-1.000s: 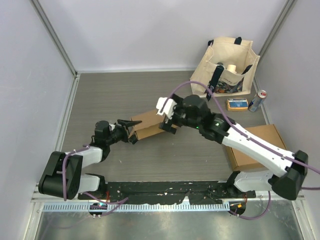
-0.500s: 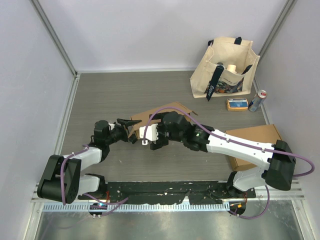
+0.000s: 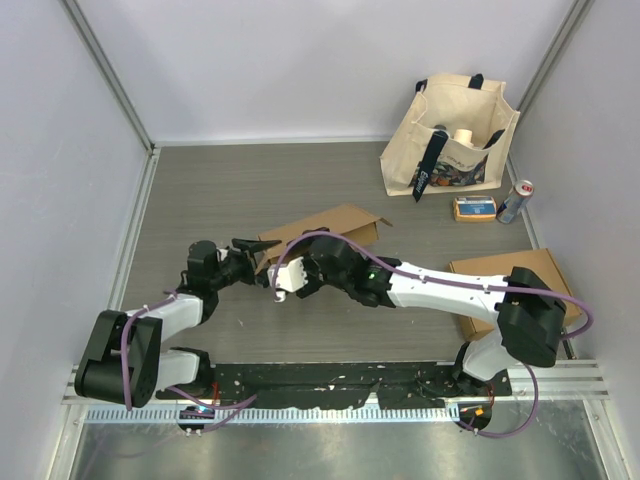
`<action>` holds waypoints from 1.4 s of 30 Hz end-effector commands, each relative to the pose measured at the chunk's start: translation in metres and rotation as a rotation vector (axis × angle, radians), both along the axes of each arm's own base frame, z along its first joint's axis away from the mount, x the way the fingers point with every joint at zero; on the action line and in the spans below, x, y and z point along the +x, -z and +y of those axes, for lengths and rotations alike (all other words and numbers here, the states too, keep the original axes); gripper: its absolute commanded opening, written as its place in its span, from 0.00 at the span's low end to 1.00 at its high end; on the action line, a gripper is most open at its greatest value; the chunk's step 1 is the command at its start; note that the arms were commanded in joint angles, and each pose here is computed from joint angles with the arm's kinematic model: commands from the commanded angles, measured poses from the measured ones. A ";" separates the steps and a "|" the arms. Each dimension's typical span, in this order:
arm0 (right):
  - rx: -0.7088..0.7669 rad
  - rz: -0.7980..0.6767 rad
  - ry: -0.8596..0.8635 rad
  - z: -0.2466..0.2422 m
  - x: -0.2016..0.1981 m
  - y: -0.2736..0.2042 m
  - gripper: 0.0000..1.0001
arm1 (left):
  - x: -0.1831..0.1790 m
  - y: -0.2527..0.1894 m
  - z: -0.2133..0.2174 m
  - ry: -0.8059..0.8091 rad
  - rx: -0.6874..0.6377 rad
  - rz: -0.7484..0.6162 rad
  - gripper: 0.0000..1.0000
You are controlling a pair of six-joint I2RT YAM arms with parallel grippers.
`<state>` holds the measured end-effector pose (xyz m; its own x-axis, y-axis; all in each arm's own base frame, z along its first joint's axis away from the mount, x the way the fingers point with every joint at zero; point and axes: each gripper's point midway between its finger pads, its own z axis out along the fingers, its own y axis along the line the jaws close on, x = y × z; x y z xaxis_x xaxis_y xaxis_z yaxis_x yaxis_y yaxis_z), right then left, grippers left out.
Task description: Fold the paper box
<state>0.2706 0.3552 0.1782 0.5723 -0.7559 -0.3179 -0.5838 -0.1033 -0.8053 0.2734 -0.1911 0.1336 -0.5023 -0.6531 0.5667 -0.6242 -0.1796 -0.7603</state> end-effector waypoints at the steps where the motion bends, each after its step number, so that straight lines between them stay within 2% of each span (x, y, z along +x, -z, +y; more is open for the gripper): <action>1: 0.035 -0.087 -0.013 0.013 0.009 -0.021 0.76 | 0.013 -0.052 0.001 -0.090 -0.362 0.288 0.12; 2: 0.041 -0.087 -0.013 0.013 0.009 -0.023 0.72 | 0.013 -0.053 0.001 -0.092 -0.363 0.281 0.15; 3: 0.042 -0.088 -0.013 0.013 0.009 -0.024 0.62 | 0.013 -0.053 0.002 -0.098 -0.362 0.275 0.18; 4: 0.033 -0.082 -0.015 0.012 0.008 -0.023 0.57 | 0.012 -0.053 0.002 -0.096 -0.355 0.258 0.23; 5: 0.018 -0.065 -0.015 0.011 0.006 -0.019 0.52 | 0.011 -0.055 0.002 -0.094 -0.352 0.245 0.42; 7: 0.018 -0.041 -0.015 0.011 0.004 -0.021 0.45 | 0.008 -0.054 0.004 -0.083 -0.338 0.233 0.59; 8: 0.026 -0.031 -0.011 0.010 0.003 -0.023 0.43 | 0.007 -0.053 0.008 -0.084 -0.321 0.209 0.77; 10: 0.009 -0.006 -0.002 0.006 0.001 -0.023 0.41 | 0.004 -0.054 0.012 -0.058 -0.293 0.168 0.98; 12: 0.017 0.019 0.040 0.000 0.001 -0.029 0.37 | 0.008 -0.059 0.026 -0.038 -0.209 0.037 1.00; 16: -0.007 0.076 0.077 -0.020 -0.010 -0.034 0.34 | 0.008 -0.055 0.050 0.011 -0.070 -0.112 1.00; 17: -0.018 0.097 0.092 -0.025 -0.012 -0.035 0.34 | 0.007 -0.053 0.058 0.024 -0.049 -0.105 1.00; 18: -0.012 0.105 0.110 -0.026 -0.012 -0.045 0.33 | 0.004 -0.046 0.062 0.068 0.052 -0.198 1.00; 19: -0.058 0.161 0.144 -0.038 -0.018 -0.035 0.33 | -0.005 -0.031 0.066 0.086 0.081 -0.116 0.99; 20: -0.047 0.174 0.161 -0.039 -0.018 -0.045 0.33 | 0.003 -0.035 0.081 0.064 0.153 -0.141 0.98; 21: -0.044 0.204 0.172 -0.042 -0.021 -0.046 0.34 | 0.000 -0.027 0.088 0.117 0.283 -0.235 0.97; 22: -0.075 0.289 0.232 -0.057 -0.025 -0.035 0.34 | -0.009 -0.019 0.093 0.137 0.313 -0.175 0.92; 24: -0.048 0.373 0.269 -0.059 -0.029 -0.045 0.33 | 0.000 -0.027 0.108 0.191 0.532 -0.290 0.86; 27: -0.079 0.508 0.327 -0.065 -0.042 -0.038 0.34 | 0.004 -0.052 0.124 0.169 0.726 -0.401 0.79; 28: -0.101 0.606 0.358 -0.069 -0.047 -0.026 0.35 | 0.004 -0.067 0.123 0.174 0.806 -0.503 0.74; 29: -0.068 0.647 0.355 -0.065 -0.044 -0.035 0.35 | 0.006 -0.076 0.123 0.173 0.850 -0.543 0.72; 30: -0.063 0.705 0.346 -0.063 -0.046 -0.032 0.35 | 0.006 -0.080 0.119 0.182 0.871 -0.576 0.70; 31: -0.062 0.760 0.340 -0.062 -0.048 -0.027 0.35 | 0.009 -0.092 0.107 0.199 0.869 -0.671 0.68; 33: -0.064 0.774 0.340 -0.062 -0.043 -0.024 0.38 | 0.007 -0.099 0.091 0.215 0.832 -0.774 0.67; 34: -0.075 0.783 0.337 -0.059 -0.042 -0.020 0.38 | 0.009 -0.113 0.079 0.218 0.832 -0.887 0.69; 37: -0.068 0.823 0.341 -0.057 -0.037 -0.011 0.38 | -0.002 -0.143 0.061 0.217 0.823 -1.105 0.77; 39: -0.073 0.845 0.376 -0.059 -0.032 -0.002 0.38 | -0.007 -0.152 0.055 0.231 0.787 -1.161 0.78; 41: -0.077 0.852 0.387 -0.060 -0.032 0.005 0.38 | -0.010 -0.160 0.046 0.252 0.751 -1.235 0.72; 42: -0.038 0.842 0.391 -0.054 -0.027 0.004 0.38 | -0.007 -0.156 0.044 0.258 0.764 -1.244 0.64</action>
<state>0.2531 0.2893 0.1815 -0.0615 -0.8971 -0.4375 -0.9670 0.1621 -0.1965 0.2637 -0.1338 0.2603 -0.6509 -0.4749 -0.5923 0.3142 0.5417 -0.7797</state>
